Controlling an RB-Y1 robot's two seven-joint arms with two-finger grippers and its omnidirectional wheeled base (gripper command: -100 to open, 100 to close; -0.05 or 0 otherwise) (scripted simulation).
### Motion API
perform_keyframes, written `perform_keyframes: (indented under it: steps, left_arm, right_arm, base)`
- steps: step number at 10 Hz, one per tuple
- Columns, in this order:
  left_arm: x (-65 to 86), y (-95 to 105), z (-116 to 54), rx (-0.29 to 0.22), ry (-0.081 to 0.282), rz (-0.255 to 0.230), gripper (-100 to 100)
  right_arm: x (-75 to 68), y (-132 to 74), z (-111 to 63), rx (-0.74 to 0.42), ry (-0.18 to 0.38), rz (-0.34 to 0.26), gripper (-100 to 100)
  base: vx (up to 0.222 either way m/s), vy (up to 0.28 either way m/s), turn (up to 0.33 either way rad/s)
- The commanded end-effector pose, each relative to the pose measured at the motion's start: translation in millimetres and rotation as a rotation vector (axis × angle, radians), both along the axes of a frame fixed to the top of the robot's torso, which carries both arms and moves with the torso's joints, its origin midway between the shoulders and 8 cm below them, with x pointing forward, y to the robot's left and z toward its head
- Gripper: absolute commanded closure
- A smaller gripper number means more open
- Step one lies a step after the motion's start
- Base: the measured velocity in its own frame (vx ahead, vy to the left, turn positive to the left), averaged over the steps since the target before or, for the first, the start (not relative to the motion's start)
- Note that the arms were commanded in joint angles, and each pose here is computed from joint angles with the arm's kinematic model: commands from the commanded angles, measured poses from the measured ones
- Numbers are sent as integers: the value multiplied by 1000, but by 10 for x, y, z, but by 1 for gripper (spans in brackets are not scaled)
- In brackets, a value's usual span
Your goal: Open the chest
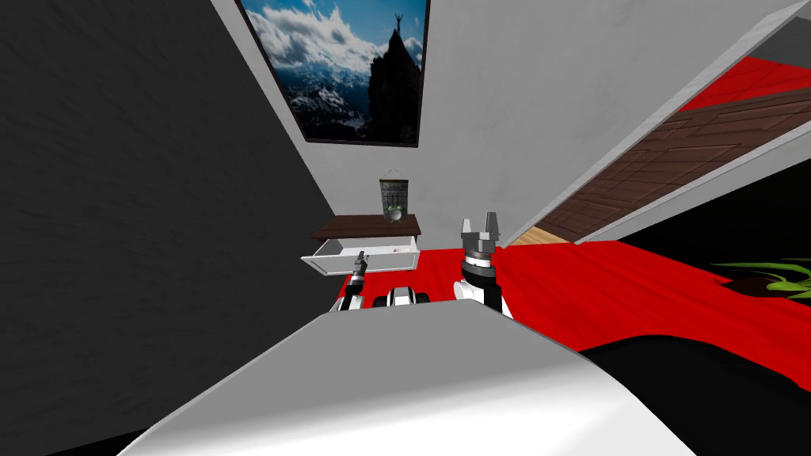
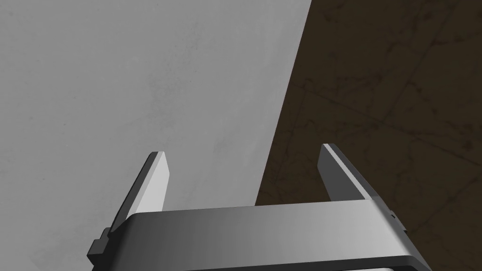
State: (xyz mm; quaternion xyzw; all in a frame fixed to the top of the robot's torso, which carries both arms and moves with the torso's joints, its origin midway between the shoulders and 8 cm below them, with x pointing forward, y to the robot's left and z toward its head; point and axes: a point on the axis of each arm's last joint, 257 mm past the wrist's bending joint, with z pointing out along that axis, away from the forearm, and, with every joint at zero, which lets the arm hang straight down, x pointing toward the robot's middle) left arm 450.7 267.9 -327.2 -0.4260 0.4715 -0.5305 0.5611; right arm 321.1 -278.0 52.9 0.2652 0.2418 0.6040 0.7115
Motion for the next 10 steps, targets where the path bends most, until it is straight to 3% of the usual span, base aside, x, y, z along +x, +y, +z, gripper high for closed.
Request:
perform_keyframes:
  steps: [1,3,4,5,10]
  left_arm:
    - [241,22,144,-3,2,-1,-100]
    - [421,41,273,-5,2,-2,-100]
    - [345,34,171,-4,15,2,-100]
    - [350,42,150,-3,23,4,0]
    - [324,52,93,-4,37,6,0]
  right_arm:
    - [0,0,0,0,0,0,0]
    - [0,0,0,0,0,0,0]
    - [0,0,0,0,0,0,0]
    - [0,0,0,0,0,0,0]
    - [0,0,0,0,0,0,0]
  base:
    - [-98,-18,1]
    - [-105,-14,10]
    - [-40,-4,0]
    - [-8,1,3]
    - [-1,0,1]
